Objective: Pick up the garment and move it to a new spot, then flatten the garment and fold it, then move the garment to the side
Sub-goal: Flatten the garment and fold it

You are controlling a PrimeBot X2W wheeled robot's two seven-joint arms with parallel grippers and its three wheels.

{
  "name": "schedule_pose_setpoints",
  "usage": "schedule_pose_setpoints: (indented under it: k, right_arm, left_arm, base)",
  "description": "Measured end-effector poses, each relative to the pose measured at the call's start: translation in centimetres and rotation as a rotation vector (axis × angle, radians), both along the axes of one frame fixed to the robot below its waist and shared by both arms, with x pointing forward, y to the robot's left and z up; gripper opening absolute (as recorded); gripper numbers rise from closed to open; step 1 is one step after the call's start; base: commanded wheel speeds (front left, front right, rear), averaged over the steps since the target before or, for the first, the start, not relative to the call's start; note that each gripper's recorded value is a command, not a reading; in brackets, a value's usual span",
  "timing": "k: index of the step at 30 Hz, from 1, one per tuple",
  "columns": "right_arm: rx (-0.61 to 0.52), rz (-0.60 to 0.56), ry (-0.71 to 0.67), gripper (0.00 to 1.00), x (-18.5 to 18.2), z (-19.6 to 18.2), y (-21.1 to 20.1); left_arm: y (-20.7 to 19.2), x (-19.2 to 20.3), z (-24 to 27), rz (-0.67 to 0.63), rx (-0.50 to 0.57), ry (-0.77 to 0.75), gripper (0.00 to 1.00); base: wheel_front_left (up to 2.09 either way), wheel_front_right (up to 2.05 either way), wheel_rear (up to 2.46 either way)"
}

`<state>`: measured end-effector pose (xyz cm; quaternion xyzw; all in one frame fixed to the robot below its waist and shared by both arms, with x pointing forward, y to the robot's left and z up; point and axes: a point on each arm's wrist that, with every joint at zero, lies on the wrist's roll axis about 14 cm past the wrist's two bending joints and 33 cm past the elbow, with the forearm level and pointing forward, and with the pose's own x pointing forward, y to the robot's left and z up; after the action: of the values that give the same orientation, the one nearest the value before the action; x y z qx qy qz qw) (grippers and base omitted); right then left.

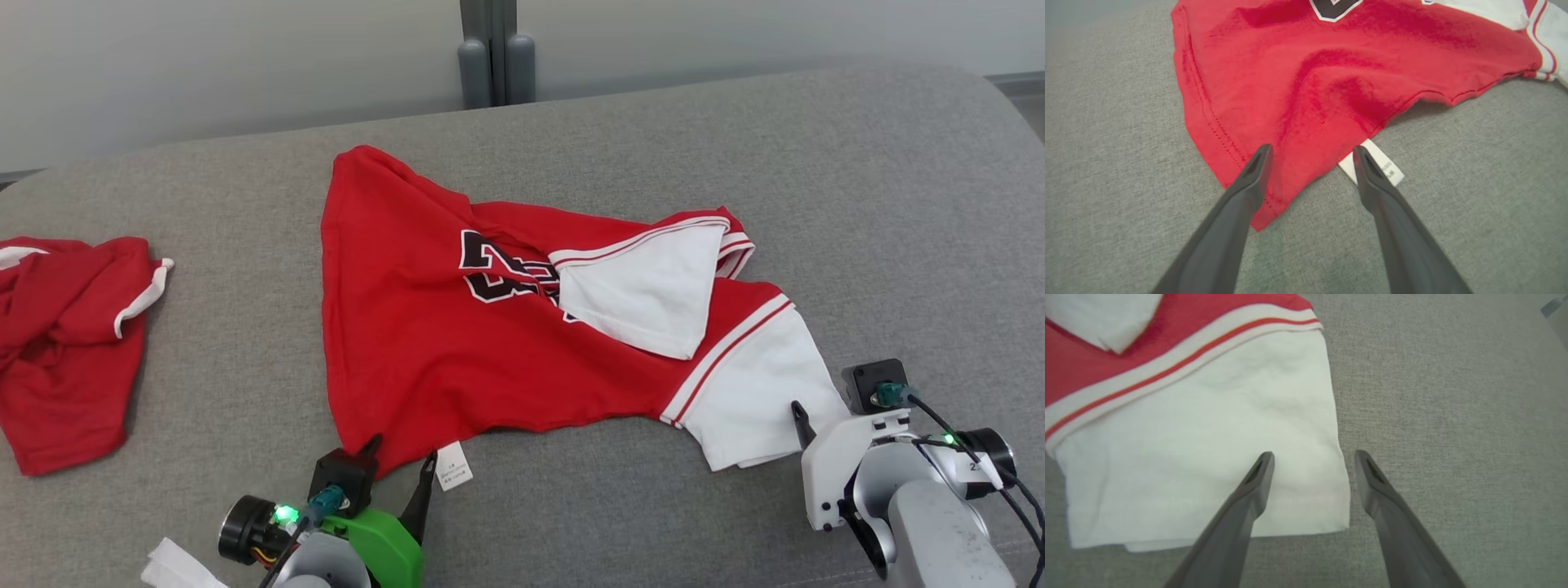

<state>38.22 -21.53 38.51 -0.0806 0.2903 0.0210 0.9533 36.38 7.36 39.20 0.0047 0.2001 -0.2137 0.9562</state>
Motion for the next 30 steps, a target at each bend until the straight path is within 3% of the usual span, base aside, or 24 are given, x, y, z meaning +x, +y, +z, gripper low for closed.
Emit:
schedule_pose_setpoints:
  k: [7,23,24,25,26,27,30]
  right_arm:
    - [0.011,-0.007,0.073,1.00,-0.6,-1.5,0.0]
    - [0.034,0.007,0.143,1.00,-1.0,-2.3,0.5]
    - [0.038,0.010,0.152,1.00,-1.1,-2.4,0.6]
    - [0.040,0.011,0.160,1.00,-1.1,-2.5,0.8]
    - [0.048,0.014,0.173,0.34,-1.2,-2.7,1.0]
    - [0.066,0.013,0.180,0.00,-1.3,-2.7,1.3]
    - [0.143,0.006,0.177,0.00,-1.2,-2.5,2.4]
  left_arm:
    - [-0.4,-0.2,-2.1,-0.031,0.021,0.091,1.00]
    - [1.8,-0.4,-3.7,0.006,0.081,0.143,0.98]
    - [1.8,-0.4,-3.8,0.007,0.082,0.149,0.76]
    - [1.9,-0.4,-3.8,0.007,0.083,0.154,0.45]
    - [1.9,-0.4,-3.9,0.008,0.083,0.160,0.22]
    - [1.9,-0.4,-4.0,0.012,0.080,0.166,0.00]
    - [2.2,-0.4,-4.0,0.020,0.079,0.175,0.00]
  base:
    - [0.00,0.00,0.00]
    - [0.00,0.00,0.00]
    - [0.00,0.00,0.00]
    - [0.00,0.00,0.00]
    - [0.00,0.00,0.00]
    - [0.00,0.00,0.00]
    - [0.00,0.00,0.00]
